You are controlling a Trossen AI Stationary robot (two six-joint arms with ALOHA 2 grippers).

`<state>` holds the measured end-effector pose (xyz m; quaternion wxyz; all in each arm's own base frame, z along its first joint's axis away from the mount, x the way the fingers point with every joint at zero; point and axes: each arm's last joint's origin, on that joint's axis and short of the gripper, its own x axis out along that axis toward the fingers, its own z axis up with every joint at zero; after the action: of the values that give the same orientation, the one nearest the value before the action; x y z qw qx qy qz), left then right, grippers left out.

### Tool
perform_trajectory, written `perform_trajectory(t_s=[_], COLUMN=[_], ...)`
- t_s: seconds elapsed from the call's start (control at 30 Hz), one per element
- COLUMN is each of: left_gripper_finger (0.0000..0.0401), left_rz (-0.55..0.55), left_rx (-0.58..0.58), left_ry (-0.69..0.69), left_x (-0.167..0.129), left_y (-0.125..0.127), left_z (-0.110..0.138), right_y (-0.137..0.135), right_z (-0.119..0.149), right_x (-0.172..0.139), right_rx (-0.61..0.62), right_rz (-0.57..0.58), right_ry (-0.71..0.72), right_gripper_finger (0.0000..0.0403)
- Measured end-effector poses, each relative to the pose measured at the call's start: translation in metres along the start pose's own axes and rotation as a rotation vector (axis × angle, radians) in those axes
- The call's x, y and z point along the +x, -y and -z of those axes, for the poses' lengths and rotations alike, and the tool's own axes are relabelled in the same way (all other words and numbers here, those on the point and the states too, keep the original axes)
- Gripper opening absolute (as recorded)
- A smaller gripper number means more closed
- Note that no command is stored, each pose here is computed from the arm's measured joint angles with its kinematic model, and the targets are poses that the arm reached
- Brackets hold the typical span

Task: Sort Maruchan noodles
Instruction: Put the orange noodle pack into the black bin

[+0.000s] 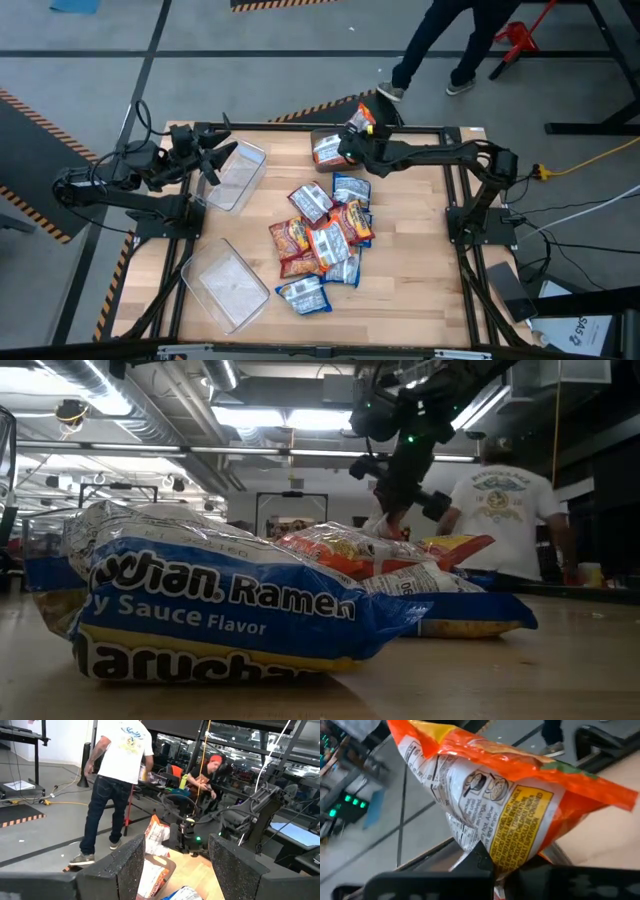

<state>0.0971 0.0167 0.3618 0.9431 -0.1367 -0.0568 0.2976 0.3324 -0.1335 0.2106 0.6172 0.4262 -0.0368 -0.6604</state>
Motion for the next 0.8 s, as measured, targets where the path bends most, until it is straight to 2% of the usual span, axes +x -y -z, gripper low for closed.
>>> perform_trajectory(t_s=[0.2,0.4,0.5,0.63,0.8], left_gripper_finger=[0.0212,0.0212,0.0212,0.0212,0.0212], left_rz=[0.000,-0.001,0.000,-0.001,-0.001], left_rx=[0.000,0.001,0.001,0.001,0.001], left_ry=[0.000,0.000,0.000,0.000,0.000], left_x=[0.000,0.000,0.000,0.000,0.000], left_y=[0.000,0.000,0.000,0.000,0.000], left_z=[0.000,0.000,0.000,0.000,0.000], right_y=[0.017,0.026,0.025,0.021,0.012], right_z=[0.010,0.013,0.014,0.015,0.015], right_x=[0.000,0.003,0.003,0.003,0.003], right_rx=[0.081,0.062,0.009,-0.056,-0.172], right_rz=[0.018,0.037,0.034,0.002,-0.078], right_ry=[0.037,0.019,0.003,-0.013,-0.051], right_gripper_finger=[0.0000,0.0004,0.0013,0.0041,0.0101])
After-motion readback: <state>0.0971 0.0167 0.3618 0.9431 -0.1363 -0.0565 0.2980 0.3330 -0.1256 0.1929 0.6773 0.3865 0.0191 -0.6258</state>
